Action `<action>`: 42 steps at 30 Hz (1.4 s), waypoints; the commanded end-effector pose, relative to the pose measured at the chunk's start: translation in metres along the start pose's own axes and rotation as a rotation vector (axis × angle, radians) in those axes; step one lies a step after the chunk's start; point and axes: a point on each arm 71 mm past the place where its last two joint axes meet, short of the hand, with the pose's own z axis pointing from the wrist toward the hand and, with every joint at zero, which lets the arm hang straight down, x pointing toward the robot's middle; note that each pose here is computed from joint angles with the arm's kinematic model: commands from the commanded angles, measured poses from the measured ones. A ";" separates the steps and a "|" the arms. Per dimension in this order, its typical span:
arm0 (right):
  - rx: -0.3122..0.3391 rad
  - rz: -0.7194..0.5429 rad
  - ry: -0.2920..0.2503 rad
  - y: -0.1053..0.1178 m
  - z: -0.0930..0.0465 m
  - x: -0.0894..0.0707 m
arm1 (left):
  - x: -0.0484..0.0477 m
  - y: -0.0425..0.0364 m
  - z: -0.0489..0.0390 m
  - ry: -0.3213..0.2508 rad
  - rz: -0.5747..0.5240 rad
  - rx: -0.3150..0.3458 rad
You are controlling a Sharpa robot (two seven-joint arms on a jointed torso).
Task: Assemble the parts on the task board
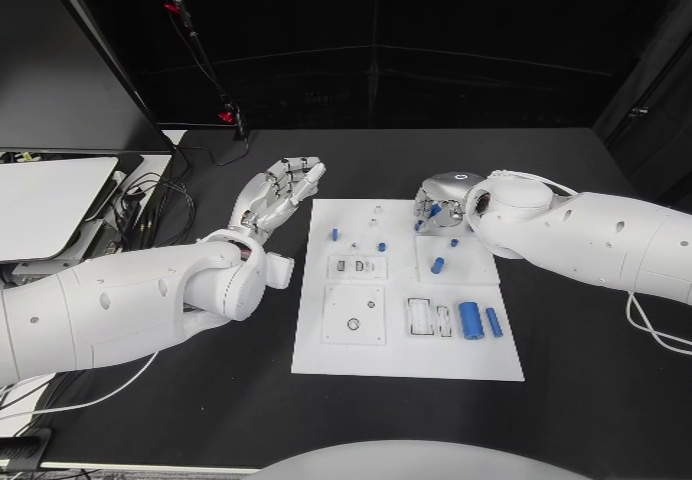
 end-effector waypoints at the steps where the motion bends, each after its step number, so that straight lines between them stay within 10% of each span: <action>1: 0.019 -0.013 0.027 -0.001 0.001 0.001 | 0.0010 -0.0226 -0.0025 0.011 -0.004 0.310; 31: 0.034 -0.025 0.084 0.009 0.010 0.008 | -0.0008 -0.0223 -0.0032 0.010 -0.003 0.304; 42: 0.013 0.001 -0.038 0.010 0.009 0.002 | -0.0009 -0.0222 -0.0033 0.010 -0.004 0.302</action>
